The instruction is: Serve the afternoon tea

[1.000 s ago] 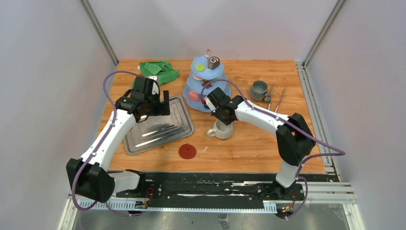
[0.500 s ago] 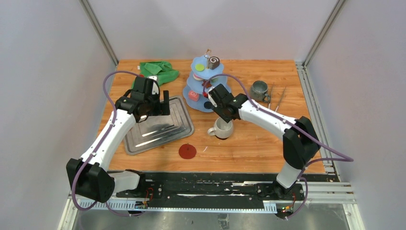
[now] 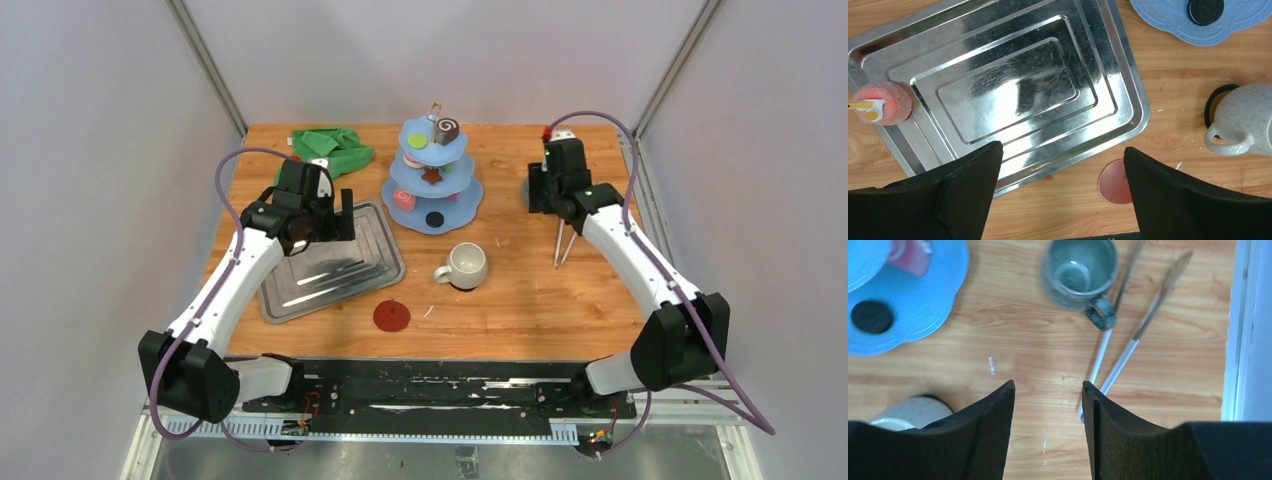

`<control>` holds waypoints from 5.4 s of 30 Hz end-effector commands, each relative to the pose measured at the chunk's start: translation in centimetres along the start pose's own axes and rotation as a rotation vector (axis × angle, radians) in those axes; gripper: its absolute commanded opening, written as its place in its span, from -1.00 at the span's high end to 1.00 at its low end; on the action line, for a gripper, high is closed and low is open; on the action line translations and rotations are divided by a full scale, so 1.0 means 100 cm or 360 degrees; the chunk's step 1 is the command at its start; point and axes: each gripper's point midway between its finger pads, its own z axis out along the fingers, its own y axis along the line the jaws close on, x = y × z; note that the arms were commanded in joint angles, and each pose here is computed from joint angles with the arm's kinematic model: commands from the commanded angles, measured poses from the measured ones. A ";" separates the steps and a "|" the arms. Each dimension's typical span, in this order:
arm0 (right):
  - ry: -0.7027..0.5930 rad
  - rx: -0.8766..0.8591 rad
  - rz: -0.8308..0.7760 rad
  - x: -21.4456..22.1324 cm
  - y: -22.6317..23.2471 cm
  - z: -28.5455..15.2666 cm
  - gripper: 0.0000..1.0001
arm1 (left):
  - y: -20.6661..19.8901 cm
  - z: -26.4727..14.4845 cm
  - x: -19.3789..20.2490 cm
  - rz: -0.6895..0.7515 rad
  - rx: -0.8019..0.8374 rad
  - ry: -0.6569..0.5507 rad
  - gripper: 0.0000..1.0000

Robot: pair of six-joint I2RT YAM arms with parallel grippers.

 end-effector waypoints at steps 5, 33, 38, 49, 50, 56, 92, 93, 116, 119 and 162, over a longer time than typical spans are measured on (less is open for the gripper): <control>0.0135 -0.0068 0.0364 0.018 -0.038 0.035 -0.08 | -0.001 -0.005 -0.005 0.0029 0.0003 -0.0039 -0.92; 0.0493 -0.0290 -0.0057 0.056 -0.058 0.142 -0.23 | 0.002 -0.003 -0.005 0.0028 -0.0031 -0.0027 -0.92; 0.0533 -0.0265 -0.0046 0.063 -0.060 0.148 0.17 | 0.002 -0.004 -0.005 0.0028 -0.0027 -0.0028 -0.92; 0.0405 -0.0159 -0.0029 0.028 -0.043 0.104 0.99 | -0.002 -0.007 -0.007 0.0030 0.0007 -0.0041 -0.91; 0.0373 -0.0178 0.0000 0.022 -0.037 0.092 0.99 | -0.002 -0.008 -0.007 0.0029 0.0013 -0.0043 -0.91; 0.0121 -0.0342 -0.0071 -0.003 0.026 0.011 0.99 | 0.000 -0.009 -0.003 0.0010 0.0000 -0.0055 -0.92; 0.0008 -0.1194 -0.1105 0.144 0.330 -0.116 0.99 | 0.062 -0.021 -0.003 -0.0306 -0.0310 -0.0168 -0.99; 0.0023 -0.1195 -0.1110 0.147 0.330 -0.114 0.99 | 0.062 -0.021 -0.003 -0.0303 -0.0313 -0.0167 -0.99; 0.0154 -0.1192 -0.1119 0.179 0.328 -0.100 0.87 | 0.060 -0.019 0.000 -0.0294 -0.0290 -0.0158 -1.00; 0.0161 -0.1175 -0.1113 0.179 0.326 -0.100 0.65 | 0.061 -0.019 0.000 -0.0299 -0.0298 -0.0159 -1.00; -0.0156 0.0495 0.0359 0.004 -0.049 -0.071 -0.66 | 0.031 -0.031 -0.012 -0.0322 -0.0006 -0.0321 -0.96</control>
